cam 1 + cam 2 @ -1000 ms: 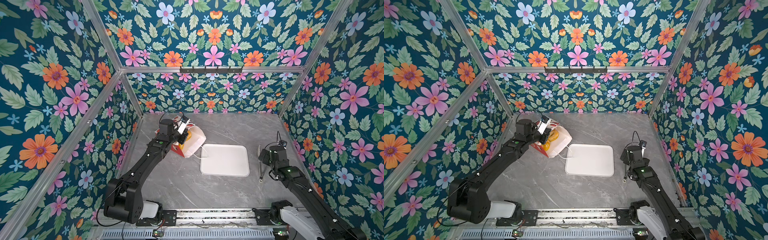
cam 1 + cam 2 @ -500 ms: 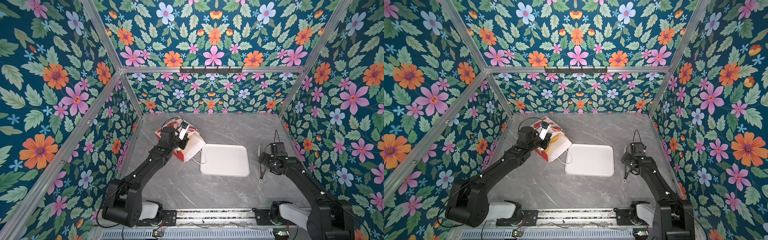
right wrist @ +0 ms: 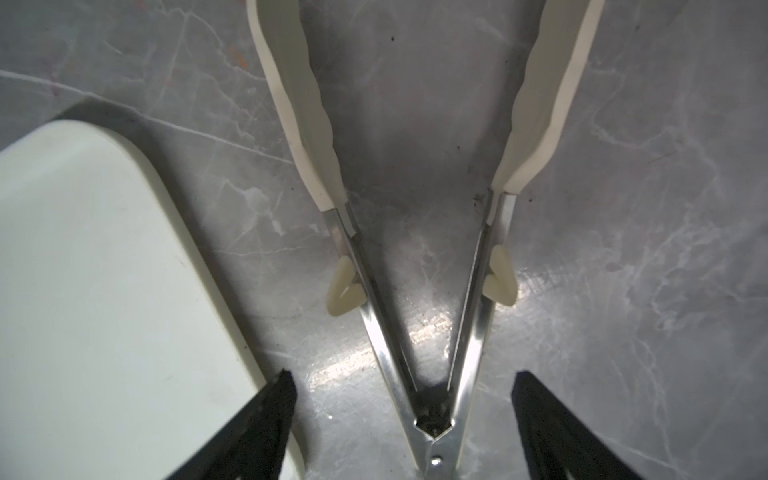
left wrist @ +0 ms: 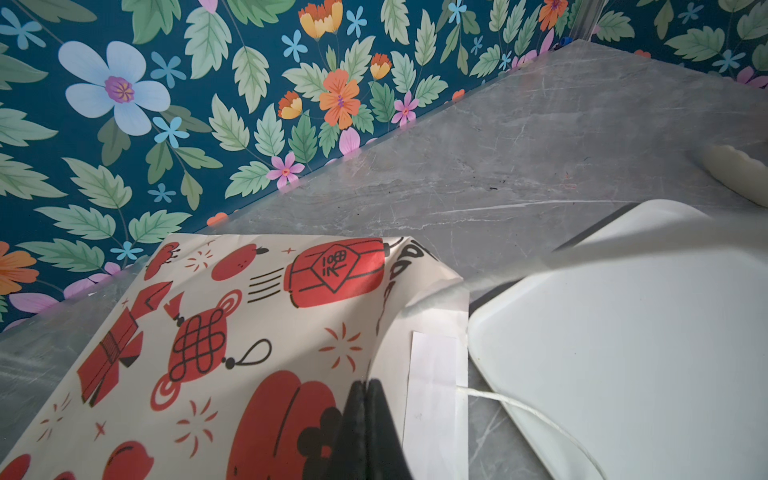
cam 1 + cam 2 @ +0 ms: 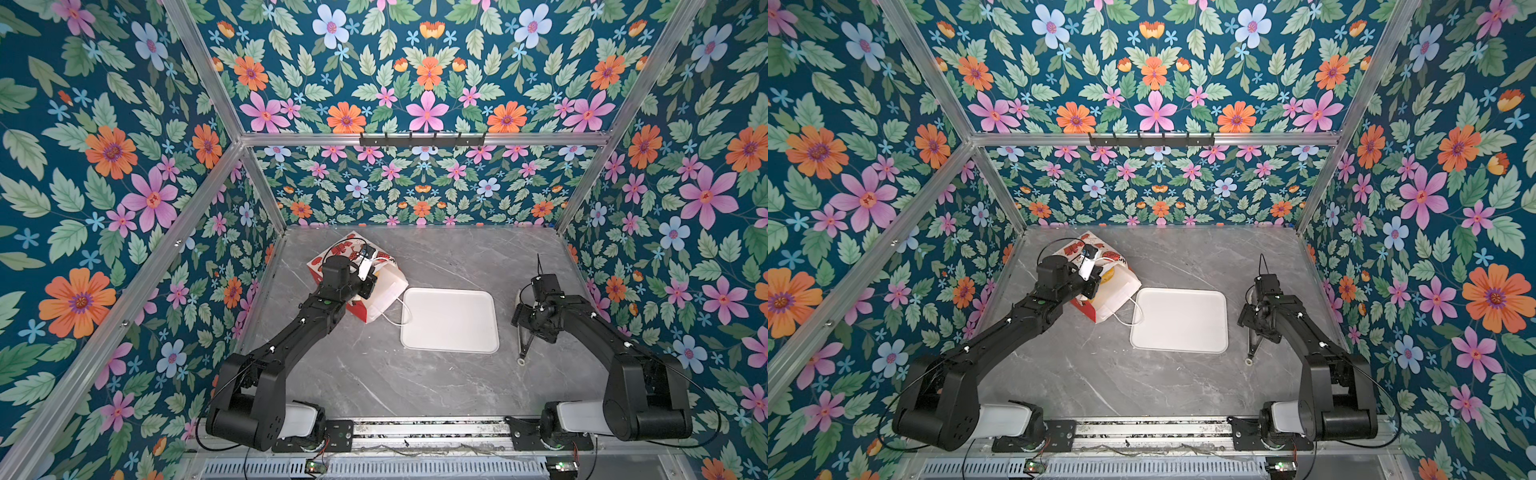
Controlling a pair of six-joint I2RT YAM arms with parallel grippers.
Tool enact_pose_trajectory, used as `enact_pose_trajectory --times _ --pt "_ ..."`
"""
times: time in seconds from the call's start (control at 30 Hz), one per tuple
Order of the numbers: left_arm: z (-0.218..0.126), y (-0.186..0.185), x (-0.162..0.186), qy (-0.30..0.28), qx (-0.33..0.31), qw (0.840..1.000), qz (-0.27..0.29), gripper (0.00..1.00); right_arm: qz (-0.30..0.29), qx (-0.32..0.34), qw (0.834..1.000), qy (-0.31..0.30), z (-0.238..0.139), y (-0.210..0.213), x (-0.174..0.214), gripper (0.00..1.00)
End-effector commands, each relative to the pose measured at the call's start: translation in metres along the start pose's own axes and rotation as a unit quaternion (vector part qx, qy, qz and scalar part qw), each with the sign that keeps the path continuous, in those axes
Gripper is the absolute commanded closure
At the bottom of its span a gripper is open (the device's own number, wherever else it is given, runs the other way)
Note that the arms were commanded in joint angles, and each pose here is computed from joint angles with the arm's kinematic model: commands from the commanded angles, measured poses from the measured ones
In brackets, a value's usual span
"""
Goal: Take the fake bread out of the paper bag
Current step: 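Grasp the metal tongs with the right gripper and lift them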
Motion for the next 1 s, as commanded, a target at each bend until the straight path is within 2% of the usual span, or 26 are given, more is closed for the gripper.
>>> enact_pose_trajectory --times 0.0,0.73,0.83,0.97 --pt "-0.003 0.005 -0.005 -0.011 -0.014 1.000 0.008 1.00 -0.005 0.018 0.999 0.036 0.005 -0.006 0.010 0.16" --pt "-0.016 0.005 -0.015 -0.037 -0.016 0.999 0.016 1.00 0.032 0.035 0.994 0.102 0.028 -0.012 0.012 0.18" --pt "-0.017 0.004 -0.016 -0.040 -0.016 0.999 0.016 1.00 0.030 0.034 0.993 0.110 0.031 -0.010 0.011 0.23" --pt "-0.019 0.004 -0.017 -0.042 -0.017 0.999 0.017 1.00 0.035 0.034 0.992 0.117 0.034 -0.012 0.011 0.36"
Point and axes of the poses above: each gripper's point midway between its finger pads, its own z axis out along the fingers, its own y axis along the line the jaws close on, x = y × z, the point moved 7 cm from there along -z, back along the fingers, and after that the axes turned 13 degrees about z, right-handed, at the moved point
